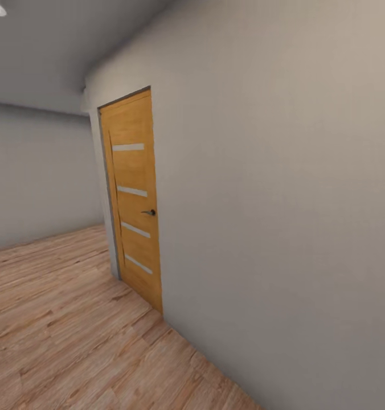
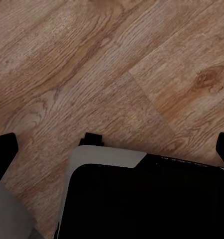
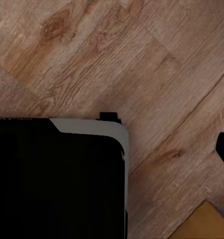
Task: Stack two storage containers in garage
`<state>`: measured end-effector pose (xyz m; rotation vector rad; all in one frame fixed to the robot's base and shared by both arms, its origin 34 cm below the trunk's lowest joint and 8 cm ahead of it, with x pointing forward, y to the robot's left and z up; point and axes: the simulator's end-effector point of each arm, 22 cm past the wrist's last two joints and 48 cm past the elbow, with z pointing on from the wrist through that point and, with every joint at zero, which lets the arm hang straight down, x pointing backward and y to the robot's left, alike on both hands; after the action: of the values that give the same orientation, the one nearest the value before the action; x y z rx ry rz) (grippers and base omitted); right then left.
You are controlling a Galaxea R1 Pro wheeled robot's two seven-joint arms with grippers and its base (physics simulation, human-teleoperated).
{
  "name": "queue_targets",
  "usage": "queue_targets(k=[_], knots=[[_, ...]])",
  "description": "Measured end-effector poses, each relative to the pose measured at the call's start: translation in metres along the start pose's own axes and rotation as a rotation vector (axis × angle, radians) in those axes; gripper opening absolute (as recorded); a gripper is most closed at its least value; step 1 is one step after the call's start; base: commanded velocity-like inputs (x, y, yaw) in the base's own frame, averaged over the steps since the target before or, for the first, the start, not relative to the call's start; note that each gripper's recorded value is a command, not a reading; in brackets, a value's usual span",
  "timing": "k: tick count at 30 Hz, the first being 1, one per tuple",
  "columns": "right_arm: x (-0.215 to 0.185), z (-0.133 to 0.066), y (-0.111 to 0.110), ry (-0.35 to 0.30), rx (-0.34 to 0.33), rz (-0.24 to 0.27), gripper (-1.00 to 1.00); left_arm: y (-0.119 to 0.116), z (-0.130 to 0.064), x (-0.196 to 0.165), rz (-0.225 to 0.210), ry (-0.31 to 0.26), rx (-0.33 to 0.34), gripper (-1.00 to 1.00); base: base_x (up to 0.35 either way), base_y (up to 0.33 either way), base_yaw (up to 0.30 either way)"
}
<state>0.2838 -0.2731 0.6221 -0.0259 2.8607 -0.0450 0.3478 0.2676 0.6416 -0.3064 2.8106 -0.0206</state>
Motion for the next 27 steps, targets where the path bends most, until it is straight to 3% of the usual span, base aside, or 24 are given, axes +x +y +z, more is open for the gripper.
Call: queue_targets(k=[27], knots=[[-0.0002,0.0,-0.0011,-0.001,0.001,-0.002,1.0,0.0001,0.0,0.0,0.0,0.0,0.0,1.0,0.321,0.0,0.267]])
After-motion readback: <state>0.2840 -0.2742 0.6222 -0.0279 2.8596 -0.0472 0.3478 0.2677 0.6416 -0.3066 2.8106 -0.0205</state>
